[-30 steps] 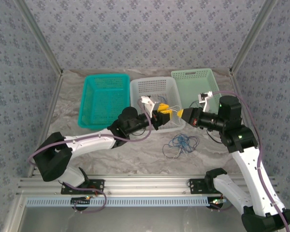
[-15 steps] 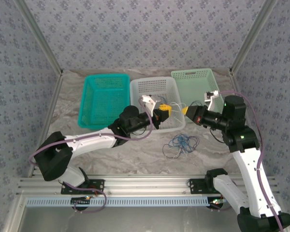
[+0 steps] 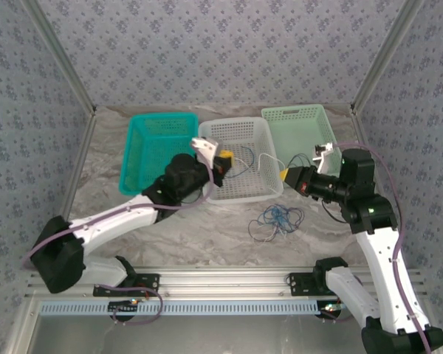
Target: Untangle the cables
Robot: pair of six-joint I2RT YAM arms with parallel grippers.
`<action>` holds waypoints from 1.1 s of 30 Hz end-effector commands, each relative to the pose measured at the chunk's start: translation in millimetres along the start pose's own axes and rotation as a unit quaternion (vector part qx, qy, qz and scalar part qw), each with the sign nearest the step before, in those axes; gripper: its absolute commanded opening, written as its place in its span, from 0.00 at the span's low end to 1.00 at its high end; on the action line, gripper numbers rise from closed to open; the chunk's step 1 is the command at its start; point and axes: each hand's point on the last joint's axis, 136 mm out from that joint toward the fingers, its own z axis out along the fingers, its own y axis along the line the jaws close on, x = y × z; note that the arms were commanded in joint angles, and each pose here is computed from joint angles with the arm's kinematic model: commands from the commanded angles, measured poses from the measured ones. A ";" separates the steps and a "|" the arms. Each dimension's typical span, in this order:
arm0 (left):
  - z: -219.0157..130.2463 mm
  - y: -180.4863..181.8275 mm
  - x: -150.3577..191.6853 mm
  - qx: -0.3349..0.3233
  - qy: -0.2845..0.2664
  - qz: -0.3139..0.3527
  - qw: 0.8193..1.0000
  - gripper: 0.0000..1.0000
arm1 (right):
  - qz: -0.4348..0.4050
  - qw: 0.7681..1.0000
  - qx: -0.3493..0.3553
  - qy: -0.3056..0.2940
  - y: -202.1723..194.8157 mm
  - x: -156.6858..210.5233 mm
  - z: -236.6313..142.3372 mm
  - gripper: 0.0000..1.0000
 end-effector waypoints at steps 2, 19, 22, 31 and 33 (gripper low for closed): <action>-37.2 56.5 -45.2 -0.094 -0.029 -0.002 0.995 0.00 | 0.020 0.998 0.034 0.043 -27.3 21.4 6.2 0.00; -111.7 141.0 -150.7 -0.258 -0.122 0.041 0.957 0.00 | -0.092 0.984 -0.064 0.139 55.9 25.9 161.2 0.00; -119.9 154.7 -172.5 -0.275 -0.138 0.051 0.950 0.00 | -0.091 0.979 -0.108 0.144 85.6 14.0 193.6 0.00; -119.8 218.7 -167.8 -0.338 -0.096 0.045 0.935 0.00 | -0.064 0.968 -0.142 0.195 104.9 13.0 297.6 0.00; -113.1 232.2 -152.7 -0.346 -0.072 0.040 0.935 0.00 | -0.055 0.968 -0.133 0.205 93.4 14.8 320.4 0.00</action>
